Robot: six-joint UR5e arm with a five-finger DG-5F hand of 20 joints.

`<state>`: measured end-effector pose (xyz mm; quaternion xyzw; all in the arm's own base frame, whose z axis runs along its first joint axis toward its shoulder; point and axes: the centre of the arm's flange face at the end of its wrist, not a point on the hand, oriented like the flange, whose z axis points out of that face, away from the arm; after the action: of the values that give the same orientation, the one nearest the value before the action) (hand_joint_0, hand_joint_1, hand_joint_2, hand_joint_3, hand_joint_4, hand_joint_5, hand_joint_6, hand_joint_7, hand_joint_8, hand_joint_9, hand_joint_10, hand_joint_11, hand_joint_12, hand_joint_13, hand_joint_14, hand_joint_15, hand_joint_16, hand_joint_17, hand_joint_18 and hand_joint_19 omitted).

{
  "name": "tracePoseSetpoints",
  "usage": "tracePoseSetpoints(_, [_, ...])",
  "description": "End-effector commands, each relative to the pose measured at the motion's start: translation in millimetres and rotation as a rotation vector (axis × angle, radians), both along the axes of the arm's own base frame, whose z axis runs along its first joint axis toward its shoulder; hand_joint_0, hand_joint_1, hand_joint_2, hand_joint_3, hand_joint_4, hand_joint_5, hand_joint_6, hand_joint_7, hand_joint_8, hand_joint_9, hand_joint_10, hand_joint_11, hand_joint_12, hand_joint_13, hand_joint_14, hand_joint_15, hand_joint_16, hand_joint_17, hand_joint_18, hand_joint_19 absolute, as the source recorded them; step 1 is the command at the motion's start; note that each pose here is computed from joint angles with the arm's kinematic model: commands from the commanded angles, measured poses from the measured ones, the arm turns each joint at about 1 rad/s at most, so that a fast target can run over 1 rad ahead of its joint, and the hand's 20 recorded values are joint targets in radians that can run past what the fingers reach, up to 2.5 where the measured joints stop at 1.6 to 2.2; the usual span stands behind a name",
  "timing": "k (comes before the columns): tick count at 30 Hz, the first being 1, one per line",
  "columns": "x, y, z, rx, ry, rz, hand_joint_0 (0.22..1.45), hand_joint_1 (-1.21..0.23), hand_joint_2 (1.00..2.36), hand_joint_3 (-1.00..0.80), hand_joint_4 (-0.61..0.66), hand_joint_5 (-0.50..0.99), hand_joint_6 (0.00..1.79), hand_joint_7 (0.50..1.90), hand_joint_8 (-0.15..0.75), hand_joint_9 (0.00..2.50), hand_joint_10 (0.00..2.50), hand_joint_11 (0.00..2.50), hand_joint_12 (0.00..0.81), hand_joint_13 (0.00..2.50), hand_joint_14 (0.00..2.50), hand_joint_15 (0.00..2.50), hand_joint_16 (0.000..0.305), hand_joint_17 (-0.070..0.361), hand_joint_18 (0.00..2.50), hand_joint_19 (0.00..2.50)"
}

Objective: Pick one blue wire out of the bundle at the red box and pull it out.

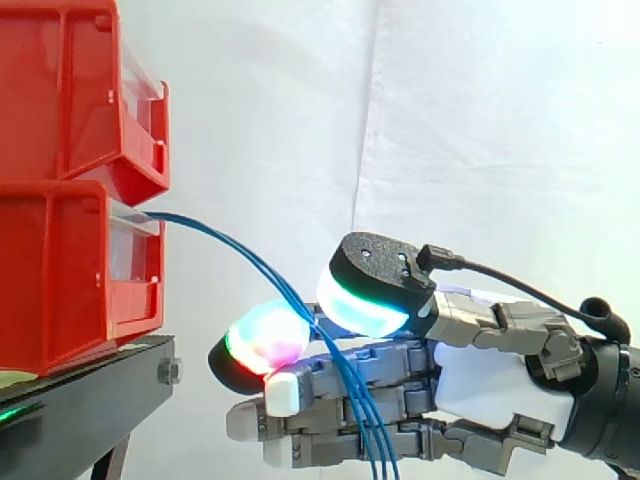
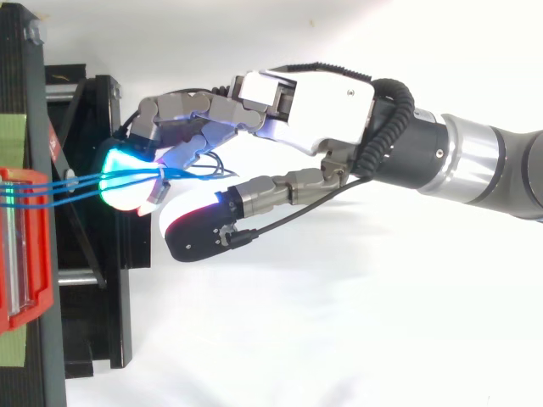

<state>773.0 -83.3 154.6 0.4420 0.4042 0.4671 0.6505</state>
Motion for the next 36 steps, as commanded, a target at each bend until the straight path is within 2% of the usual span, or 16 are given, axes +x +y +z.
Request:
tracePoseSetpoints(1, [-0.5, -0.3, -0.9, -0.001, 0.007, -0.001, 0.55, -0.65, 1.01, -0.35, 0.28, -0.11, 0.5, 1.17, 0.245, 0.68, 0.02, 0.44, 0.364, 0.41, 0.01, 0.23, 0.056, 0.127, 0.32, 0.31])
tracePoseSetpoints(4, [-0.8, -2.6, -4.4, -0.003, 0.012, -0.003, 0.55, -0.65, 1.01, -0.36, 0.28, -0.11, 0.5, 1.16, 0.245, 0.68, 0.02, 0.44, 0.365, 0.41, 0.01, 0.24, 0.056, 0.127, 0.32, 0.31])
tracePoseSetpoints(7, [-0.7, -2.6, -17.7, 0.0, 0.023, -0.001, 0.55, -0.65, 1.01, -0.36, 0.28, -0.11, 0.5, 1.15, 0.246, 0.68, 0.01, 0.44, 0.364, 0.41, 0.01, 0.24, 0.056, 0.127, 0.32, 0.31])
tracePoseSetpoints(9, [-1.0, -2.6, -20.3, 0.004, 0.024, 0.0, 0.55, -0.65, 1.01, -0.36, 0.27, -0.11, 0.5, 1.14, 0.249, 0.68, 0.01, 0.43, 0.365, 0.41, 0.01, 0.24, 0.056, 0.127, 0.32, 0.3])
tracePoseSetpoints(25, [0.2, -4.8, -16.8, 0.004, 0.007, -0.004, 0.55, -0.65, 1.01, -0.35, 0.25, -0.11, 0.5, 1.19, 0.248, 0.68, 0.02, 0.45, 0.365, 0.41, 0.01, 0.24, 0.056, 0.127, 0.32, 0.3])
tracePoseSetpoints(26, [0.9, -0.1, -17.6, 0.002, 0.006, 0.002, 0.55, -0.65, 1.01, -0.35, 0.25, -0.11, 0.5, 1.19, 0.247, 0.68, 0.02, 0.45, 0.365, 0.41, 0.01, 0.24, 0.056, 0.126, 0.32, 0.31])
tracePoseSetpoints(29, [1.5, 3.5, -16.1, -0.004, 0.003, 0.005, 0.55, -0.65, 1.01, -0.35, 0.25, -0.1, 0.5, 1.21, 0.246, 0.69, 0.02, 0.44, 0.365, 0.41, 0.01, 0.24, 0.056, 0.126, 0.32, 0.3])
tracePoseSetpoints(36, [2.1, 9.8, -17.1, -0.025, 0.008, -0.013, 0.55, -0.66, 1.01, -0.35, 0.23, -0.1, 0.5, 1.29, 0.247, 0.68, 0.02, 0.45, 0.364, 0.41, 0.01, 0.24, 0.056, 0.126, 0.32, 0.3])
